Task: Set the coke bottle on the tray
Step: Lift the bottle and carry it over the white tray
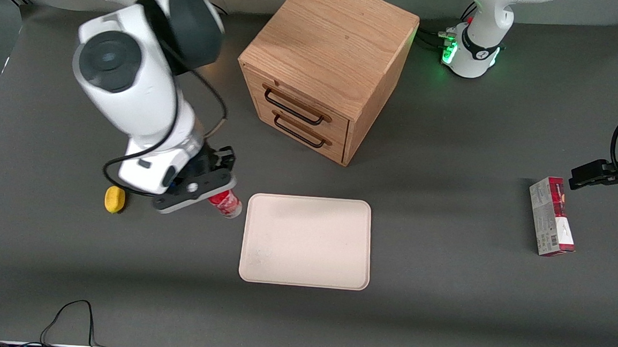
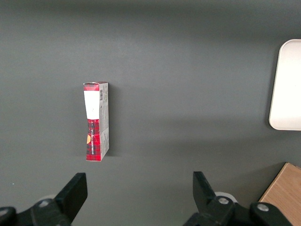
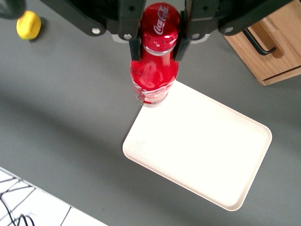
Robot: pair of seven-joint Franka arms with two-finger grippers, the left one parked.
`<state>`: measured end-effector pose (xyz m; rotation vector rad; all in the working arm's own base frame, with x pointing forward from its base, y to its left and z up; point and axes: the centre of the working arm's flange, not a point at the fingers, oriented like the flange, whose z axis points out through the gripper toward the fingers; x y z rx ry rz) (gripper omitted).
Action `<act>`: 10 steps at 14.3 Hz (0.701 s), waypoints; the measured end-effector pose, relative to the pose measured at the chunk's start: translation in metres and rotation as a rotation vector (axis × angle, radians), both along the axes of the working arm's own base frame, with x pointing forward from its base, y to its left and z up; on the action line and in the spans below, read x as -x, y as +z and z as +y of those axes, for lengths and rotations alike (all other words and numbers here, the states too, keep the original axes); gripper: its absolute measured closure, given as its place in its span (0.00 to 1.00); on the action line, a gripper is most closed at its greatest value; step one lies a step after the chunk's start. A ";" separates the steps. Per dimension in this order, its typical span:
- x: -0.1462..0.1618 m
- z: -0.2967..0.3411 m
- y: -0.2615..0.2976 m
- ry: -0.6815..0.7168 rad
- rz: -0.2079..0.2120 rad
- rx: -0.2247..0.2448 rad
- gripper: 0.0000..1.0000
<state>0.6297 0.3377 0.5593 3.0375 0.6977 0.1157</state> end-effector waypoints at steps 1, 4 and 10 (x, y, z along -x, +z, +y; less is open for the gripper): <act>-0.002 0.005 -0.005 0.006 -0.010 -0.002 0.67; -0.025 0.012 -0.047 0.003 -0.031 -0.015 0.67; -0.071 0.025 -0.199 0.000 -0.044 -0.024 0.67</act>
